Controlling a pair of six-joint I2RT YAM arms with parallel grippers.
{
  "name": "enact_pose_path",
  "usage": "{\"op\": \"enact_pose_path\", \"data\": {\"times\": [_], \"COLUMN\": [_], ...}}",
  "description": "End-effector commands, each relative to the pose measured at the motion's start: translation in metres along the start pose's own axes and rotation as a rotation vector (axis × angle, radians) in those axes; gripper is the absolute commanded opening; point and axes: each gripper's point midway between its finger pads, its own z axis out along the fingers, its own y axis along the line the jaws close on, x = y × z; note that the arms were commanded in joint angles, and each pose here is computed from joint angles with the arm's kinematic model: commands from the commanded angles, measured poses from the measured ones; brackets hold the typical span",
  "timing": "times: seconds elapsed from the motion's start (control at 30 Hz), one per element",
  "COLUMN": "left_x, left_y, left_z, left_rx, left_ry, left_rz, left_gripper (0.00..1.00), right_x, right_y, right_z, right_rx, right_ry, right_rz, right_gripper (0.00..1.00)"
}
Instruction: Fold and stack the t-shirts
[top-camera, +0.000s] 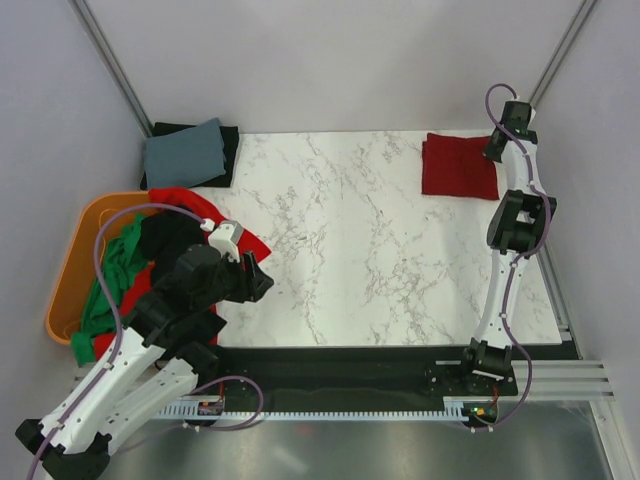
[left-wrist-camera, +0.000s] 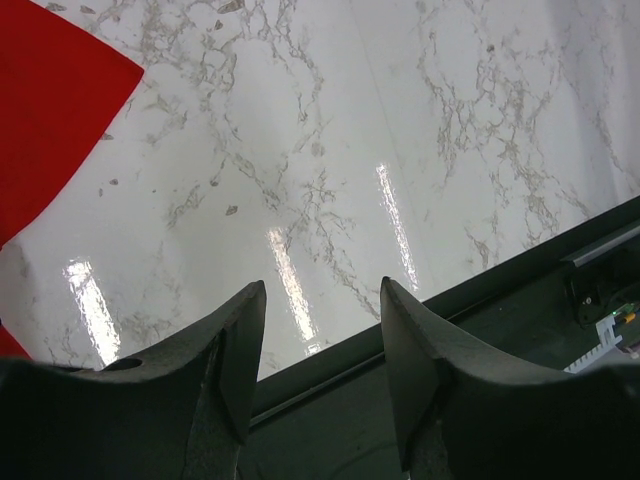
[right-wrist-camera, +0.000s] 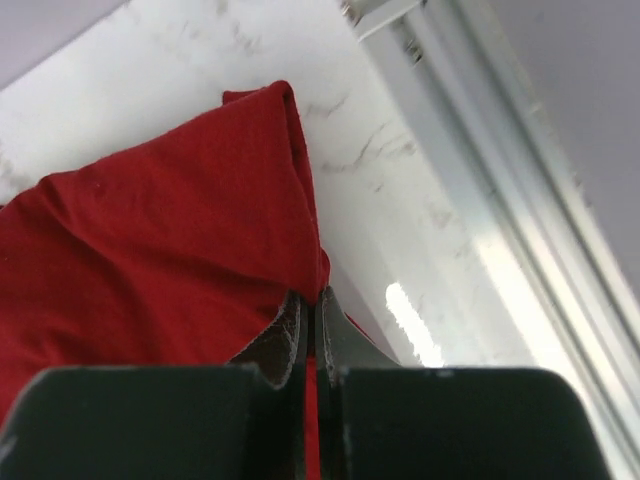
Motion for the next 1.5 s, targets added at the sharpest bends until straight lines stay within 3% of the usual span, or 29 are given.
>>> {"op": "enact_pose_path", "data": {"times": [0.0,0.3,0.47,0.5,0.53,0.57,0.6,0.63,0.7,0.87,0.9,0.97,1.0,1.07,1.1,1.13,1.2,1.23,1.3,1.33,1.47], "left_x": [-0.009,-0.007,-0.006,-0.006,-0.006,-0.006,-0.006,-0.006,-0.007,-0.009,-0.01,-0.01,-0.012,-0.013,-0.014,-0.015,-0.015,-0.016,-0.016,-0.016,-0.017], "left_y": [0.001,0.004,0.005,0.005,0.004,0.004,0.004,0.004,0.003,0.0,0.0,-0.002,-0.003,-0.004,-0.004,-0.004,-0.004,-0.005,-0.005,-0.005,-0.005], "left_z": [0.003,0.006,0.008,0.008,0.008,0.007,0.007,0.007,0.006,0.002,0.001,0.0,-0.001,-0.003,-0.004,-0.005,-0.007,-0.007,-0.009,-0.008,-0.01], "left_rx": [-0.01,-0.029,-0.035,-0.034,-0.033,-0.031,-0.03,-0.03,-0.025,-0.008,-0.005,0.007,0.009,0.018,0.019,0.019,0.021,0.023,0.028,0.027,0.029], "left_ry": [-0.031,-0.021,-0.012,-0.011,-0.01,-0.011,-0.011,-0.012,-0.019,-0.031,-0.034,-0.037,-0.042,-0.053,-0.058,-0.065,-0.069,-0.073,-0.076,-0.078,-0.087], "left_rz": [0.011,0.007,0.007,0.006,0.008,0.007,0.007,0.007,0.007,0.011,0.013,0.013,0.014,0.014,0.014,0.016,0.014,0.014,0.016,0.016,0.015], "left_gripper": [0.57,0.57,0.57,0.57,0.57,0.57,0.58,0.58,0.58,0.58,0.58,0.58,0.59,0.59,0.59,0.59,0.59,0.59,0.59,0.59,0.59], "right_x": [-0.07,-0.116,-0.125,-0.127,-0.129,-0.131,-0.134,-0.138,-0.154,-0.167,-0.18,-0.164,-0.167,-0.129,-0.129,-0.086,-0.056,-0.009,0.025,0.068,0.164], "right_y": [-0.001,-0.012,-0.028,-0.028,-0.027,-0.022,-0.016,-0.015,-0.007,0.009,0.013,0.026,0.031,0.055,0.063,0.077,0.111,0.139,0.167,0.19,0.217], "right_z": [-0.003,0.003,0.004,0.002,0.001,-0.001,-0.008,-0.014,-0.041,-0.106,-0.143,-0.161,-0.198,-0.209,-0.25,-0.24,-0.286,-0.287,-0.325,-0.336,-0.381], "right_rx": [0.044,0.079,0.163,0.166,0.156,0.135,0.117,0.113,0.092,0.036,0.005,-0.058,-0.102,-0.211,-0.281,-0.318,-0.49,-0.539,-0.65,-0.696,-0.755], "right_ry": [-0.254,-0.458,-0.518,-0.527,-0.532,-0.536,-0.543,-0.55,-0.587,-0.605,-0.635,-0.585,-0.593,-0.486,-0.504,-0.407,-0.37,-0.276,-0.224,-0.149,-0.034], "right_rz": [-0.004,-0.04,0.03,0.053,0.064,0.067,0.078,0.081,0.079,0.107,0.127,0.161,0.171,0.206,0.219,0.208,0.186,0.145,0.113,0.059,-0.071], "right_gripper": [0.0,0.0,0.02,0.06,0.17,0.36,0.85,0.86,0.98,0.98,0.98,0.98,0.98,0.98,0.98,0.98,0.98,0.98,0.98,0.98,0.98]}}
